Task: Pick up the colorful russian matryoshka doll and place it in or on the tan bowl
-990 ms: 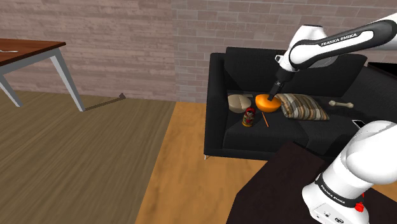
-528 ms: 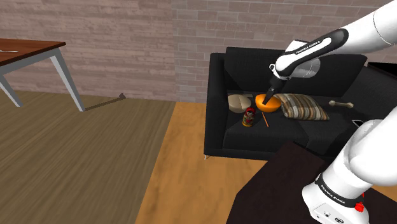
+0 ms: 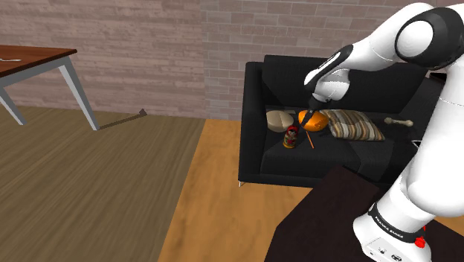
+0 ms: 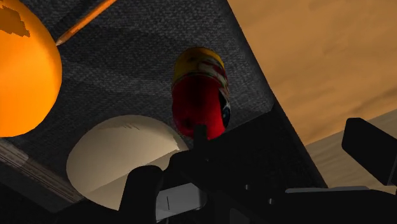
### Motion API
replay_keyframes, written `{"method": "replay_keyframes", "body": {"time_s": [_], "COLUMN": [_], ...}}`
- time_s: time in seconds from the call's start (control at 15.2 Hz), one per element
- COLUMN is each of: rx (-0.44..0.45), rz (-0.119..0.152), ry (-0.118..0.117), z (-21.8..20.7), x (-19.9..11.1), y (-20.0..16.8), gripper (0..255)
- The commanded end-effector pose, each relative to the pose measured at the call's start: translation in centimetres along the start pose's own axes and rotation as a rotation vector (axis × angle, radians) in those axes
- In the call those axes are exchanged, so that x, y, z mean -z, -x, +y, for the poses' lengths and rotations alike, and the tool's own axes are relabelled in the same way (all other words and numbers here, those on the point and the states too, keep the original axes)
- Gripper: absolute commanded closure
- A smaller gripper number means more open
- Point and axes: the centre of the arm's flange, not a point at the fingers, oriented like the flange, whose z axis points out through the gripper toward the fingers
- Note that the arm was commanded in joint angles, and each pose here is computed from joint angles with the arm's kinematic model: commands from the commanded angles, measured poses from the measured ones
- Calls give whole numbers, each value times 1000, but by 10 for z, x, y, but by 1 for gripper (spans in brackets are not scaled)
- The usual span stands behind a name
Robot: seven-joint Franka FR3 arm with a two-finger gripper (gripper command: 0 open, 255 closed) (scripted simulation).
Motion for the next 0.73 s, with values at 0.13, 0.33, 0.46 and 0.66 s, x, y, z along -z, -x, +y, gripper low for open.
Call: {"method": "replay_keyframes", "body": {"time_s": [0.13,0.33,0.46,0.66], "rx": [24,38,38,38], "rz": [24,37,37,37], "ry": [-9,-14,-14,-14], "z": [32,51,51,51], "x": [-41,-65,-75,-91], "y": [-4,-9,-10,-10], "gripper": [0,0,0,0]}}
